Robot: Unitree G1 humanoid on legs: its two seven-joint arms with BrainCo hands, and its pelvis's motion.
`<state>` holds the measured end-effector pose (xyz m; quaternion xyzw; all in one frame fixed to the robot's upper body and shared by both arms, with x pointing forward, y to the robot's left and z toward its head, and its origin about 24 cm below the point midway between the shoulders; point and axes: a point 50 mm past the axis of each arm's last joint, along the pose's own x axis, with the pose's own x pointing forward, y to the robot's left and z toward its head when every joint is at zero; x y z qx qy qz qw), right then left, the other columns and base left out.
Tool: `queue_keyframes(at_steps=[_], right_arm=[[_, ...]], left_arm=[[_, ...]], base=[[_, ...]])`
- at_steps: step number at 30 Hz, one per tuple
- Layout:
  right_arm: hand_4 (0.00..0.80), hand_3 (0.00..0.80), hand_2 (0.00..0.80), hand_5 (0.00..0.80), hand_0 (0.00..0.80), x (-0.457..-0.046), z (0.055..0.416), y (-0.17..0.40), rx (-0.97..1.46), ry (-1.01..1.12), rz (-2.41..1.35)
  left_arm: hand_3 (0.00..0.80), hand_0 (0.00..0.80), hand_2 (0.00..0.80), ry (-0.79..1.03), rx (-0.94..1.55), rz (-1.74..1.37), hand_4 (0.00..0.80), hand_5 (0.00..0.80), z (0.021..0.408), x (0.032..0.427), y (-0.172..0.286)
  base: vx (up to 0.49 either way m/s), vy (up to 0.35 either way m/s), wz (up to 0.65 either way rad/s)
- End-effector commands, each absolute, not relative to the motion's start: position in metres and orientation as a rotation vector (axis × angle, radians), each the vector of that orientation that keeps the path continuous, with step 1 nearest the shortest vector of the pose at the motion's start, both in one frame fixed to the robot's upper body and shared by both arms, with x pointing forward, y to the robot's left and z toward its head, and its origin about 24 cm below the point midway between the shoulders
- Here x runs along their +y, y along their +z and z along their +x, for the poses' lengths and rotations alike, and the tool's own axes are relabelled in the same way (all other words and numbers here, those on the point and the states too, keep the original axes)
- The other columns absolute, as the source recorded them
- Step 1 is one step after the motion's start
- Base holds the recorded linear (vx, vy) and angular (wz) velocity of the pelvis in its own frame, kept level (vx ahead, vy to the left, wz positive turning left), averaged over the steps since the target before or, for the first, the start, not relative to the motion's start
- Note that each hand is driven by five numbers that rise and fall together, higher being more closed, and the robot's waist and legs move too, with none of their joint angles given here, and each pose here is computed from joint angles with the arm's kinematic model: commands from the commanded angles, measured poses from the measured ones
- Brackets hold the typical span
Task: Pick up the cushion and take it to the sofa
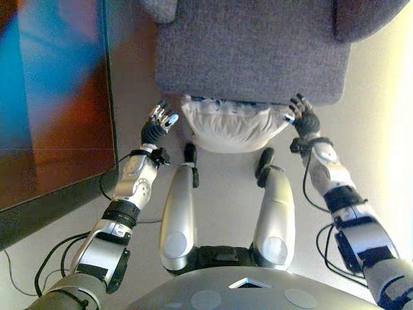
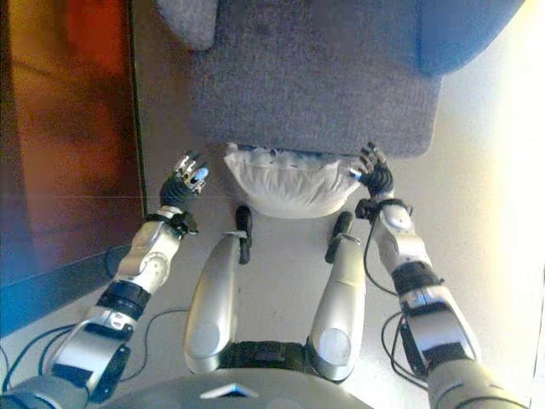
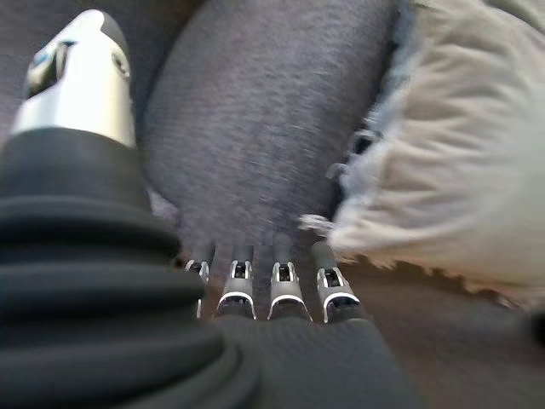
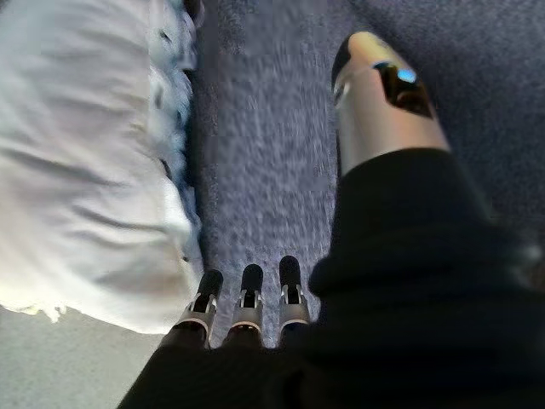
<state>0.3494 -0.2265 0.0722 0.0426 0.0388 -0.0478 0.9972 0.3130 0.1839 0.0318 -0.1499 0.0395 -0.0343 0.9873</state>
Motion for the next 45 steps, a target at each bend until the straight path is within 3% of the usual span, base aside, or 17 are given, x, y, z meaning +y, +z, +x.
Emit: queue_keyframes(at_steps=[1,18,32,45], right_arm=[[0.000,0.000,0.000,0.000,0.000,-0.246,0.352,0.090,0.027,-0.129,0.036],[0.000,0.000,0.000,0.000,0.000,-0.291,0.361,0.112,0.009,-0.386,0.126],[0.000,0.000,0.000,0.000,0.000,-0.300,0.372,0.129,0.082,-0.235,0.054],[0.000,0.000,0.000,0.000,0.000,-0.254,0.392,0.169,-0.048,0.090,0.020]], left_arm=[[0.000,0.000,0.000,-0.042,-0.014,-0.294,0.000,0.000,0.317,0.186,0.047],[0.000,0.000,0.000,0.031,-0.069,-0.154,0.000,0.000,0.343,0.204,0.068],[0.000,0.000,0.000,0.073,-0.054,-0.048,0.000,0.000,0.366,0.236,0.102],[0.000,0.000,0.000,-0.018,-0.092,-0.025,0.000,0.000,0.384,0.223,0.137]], base=[[-0.066,-0.016,-0.19],[-0.021,-0.009,-0.08],[-0.001,-0.008,-0.06],[-0.002,-0.003,-0.01]])
